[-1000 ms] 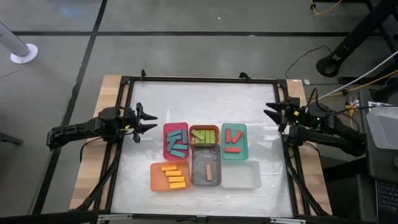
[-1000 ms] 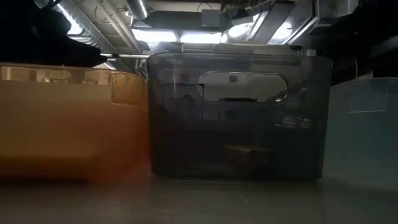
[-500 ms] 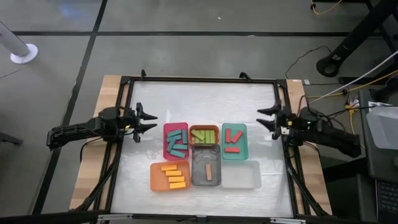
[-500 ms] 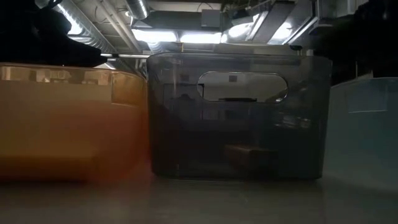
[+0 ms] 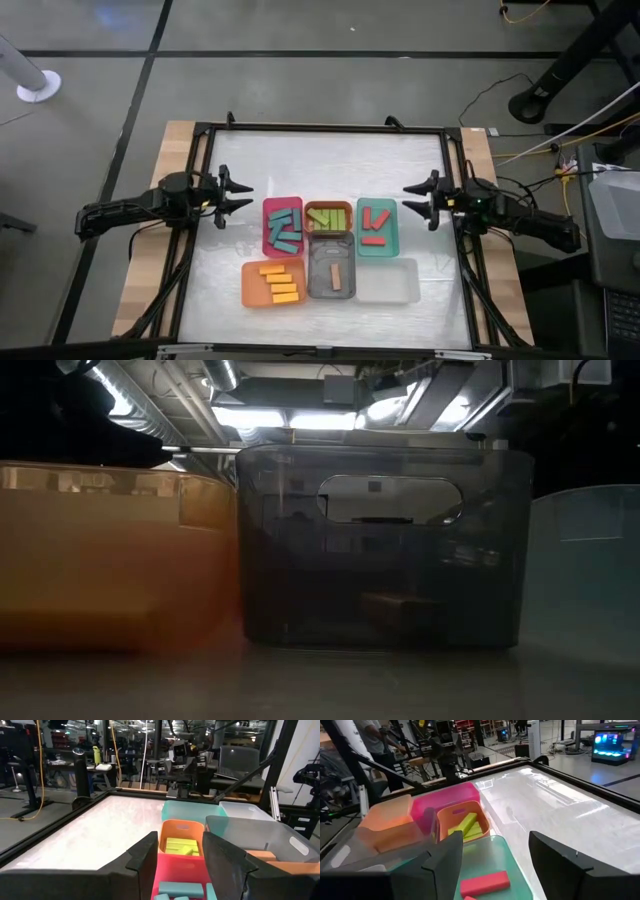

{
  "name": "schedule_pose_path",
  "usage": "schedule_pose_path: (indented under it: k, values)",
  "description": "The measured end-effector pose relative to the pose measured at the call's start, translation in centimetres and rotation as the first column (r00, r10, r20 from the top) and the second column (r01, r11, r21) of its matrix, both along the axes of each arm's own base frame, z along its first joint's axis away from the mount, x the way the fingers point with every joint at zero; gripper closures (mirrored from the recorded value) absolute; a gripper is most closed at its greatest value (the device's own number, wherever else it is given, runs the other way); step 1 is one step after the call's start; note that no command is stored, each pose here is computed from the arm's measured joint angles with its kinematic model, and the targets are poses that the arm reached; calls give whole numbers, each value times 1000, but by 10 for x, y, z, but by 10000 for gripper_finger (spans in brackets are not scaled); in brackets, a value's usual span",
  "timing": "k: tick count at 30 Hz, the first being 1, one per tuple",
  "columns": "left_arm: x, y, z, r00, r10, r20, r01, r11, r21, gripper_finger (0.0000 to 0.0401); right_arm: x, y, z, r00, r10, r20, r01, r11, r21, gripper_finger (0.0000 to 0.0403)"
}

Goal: Sort blocks
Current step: Return to Home Position

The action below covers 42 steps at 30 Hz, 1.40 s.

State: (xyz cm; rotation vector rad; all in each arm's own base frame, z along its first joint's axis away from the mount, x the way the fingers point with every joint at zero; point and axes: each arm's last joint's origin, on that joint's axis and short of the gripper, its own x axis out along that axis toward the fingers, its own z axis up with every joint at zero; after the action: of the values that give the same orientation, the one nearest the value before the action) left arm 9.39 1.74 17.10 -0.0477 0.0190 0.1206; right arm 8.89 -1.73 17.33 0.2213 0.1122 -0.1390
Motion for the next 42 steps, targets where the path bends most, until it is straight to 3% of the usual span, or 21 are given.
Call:
schedule_pose_path:
  k: [7,20,25,42]
  values:
    - [0,0,0,1000,0,0,0,1000,0,258,0,-1,-1,999,-40,-6,40,999,-18,178]
    - [0,0,0,1000,0,-1,0,1000,0,258,2,0,6,997,24,71,-9,980,-199,178]
    - [0,0,0,1000,-1,-2,1,1000,-1,258,6,-1,-3,990,24,141,7,976,-217,178]
    - [0,0,0,1000,-1,-2,1,1000,-1,258,6,-2,-4,991,6,133,22,977,-214,178]
